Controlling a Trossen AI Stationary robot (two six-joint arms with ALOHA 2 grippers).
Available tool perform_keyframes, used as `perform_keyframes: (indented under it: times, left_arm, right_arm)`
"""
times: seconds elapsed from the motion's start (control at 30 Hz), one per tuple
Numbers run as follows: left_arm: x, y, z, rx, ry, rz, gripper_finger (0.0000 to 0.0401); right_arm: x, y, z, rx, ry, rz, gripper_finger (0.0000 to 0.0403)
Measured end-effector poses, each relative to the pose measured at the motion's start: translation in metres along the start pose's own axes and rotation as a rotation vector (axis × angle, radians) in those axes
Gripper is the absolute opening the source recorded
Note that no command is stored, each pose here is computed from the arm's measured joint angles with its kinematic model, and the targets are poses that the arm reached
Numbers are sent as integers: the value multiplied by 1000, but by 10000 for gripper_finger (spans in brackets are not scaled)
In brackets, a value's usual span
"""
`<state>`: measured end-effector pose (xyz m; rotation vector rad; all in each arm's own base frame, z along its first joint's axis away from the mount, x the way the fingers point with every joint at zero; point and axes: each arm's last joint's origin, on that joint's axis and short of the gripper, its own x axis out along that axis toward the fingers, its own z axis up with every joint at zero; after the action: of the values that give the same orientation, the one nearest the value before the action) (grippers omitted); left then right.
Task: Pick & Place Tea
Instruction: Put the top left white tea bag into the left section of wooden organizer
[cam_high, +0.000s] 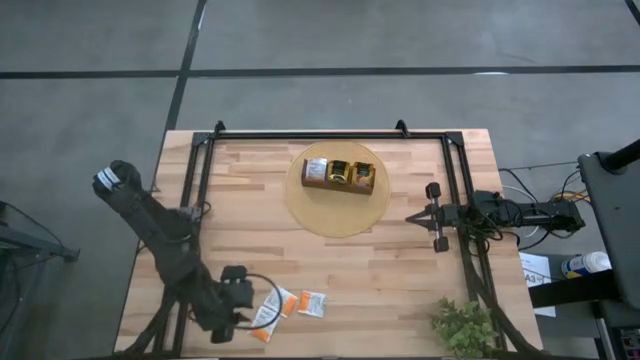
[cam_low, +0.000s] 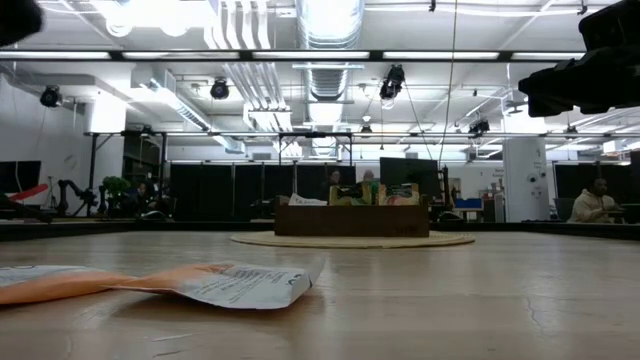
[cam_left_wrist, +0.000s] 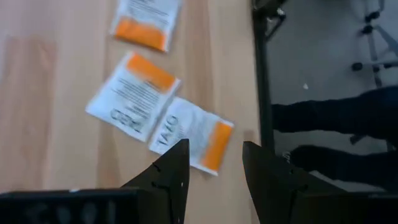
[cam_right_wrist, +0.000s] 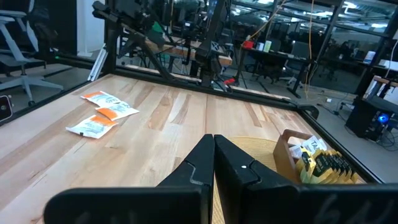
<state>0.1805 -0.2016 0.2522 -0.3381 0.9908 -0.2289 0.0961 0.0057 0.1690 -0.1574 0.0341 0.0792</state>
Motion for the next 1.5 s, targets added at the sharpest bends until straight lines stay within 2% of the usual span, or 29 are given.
perform_keyframes:
  times: [0.27,0.5,0.57,0.83,1.0,1.23,1.5]
  left_arm:
    - [8,5,-16,72,32,28,142]
    - [25,10,-12,100,35,88,142]
    - [30,8,-7,52,33,95,142]
    - [39,9,18,-330,58,165,142]
    - [38,15,35,-432,70,242,142]
    - [41,35,49,-576,130,418,142]
    - [68,37,57,-706,180,441,142]
  right_arm:
    - [0,0,0,0,0,0,9]
    - [0,0,0,0,0,0,9]
    - [0,0,0,0,0,0,9]
    - [0,0,0,0,0,0,9]
    - [0,0,0,0,0,0,9]
    - [0,0,0,0,0,0,9]
    - [0,0,0,0,0,0,9]
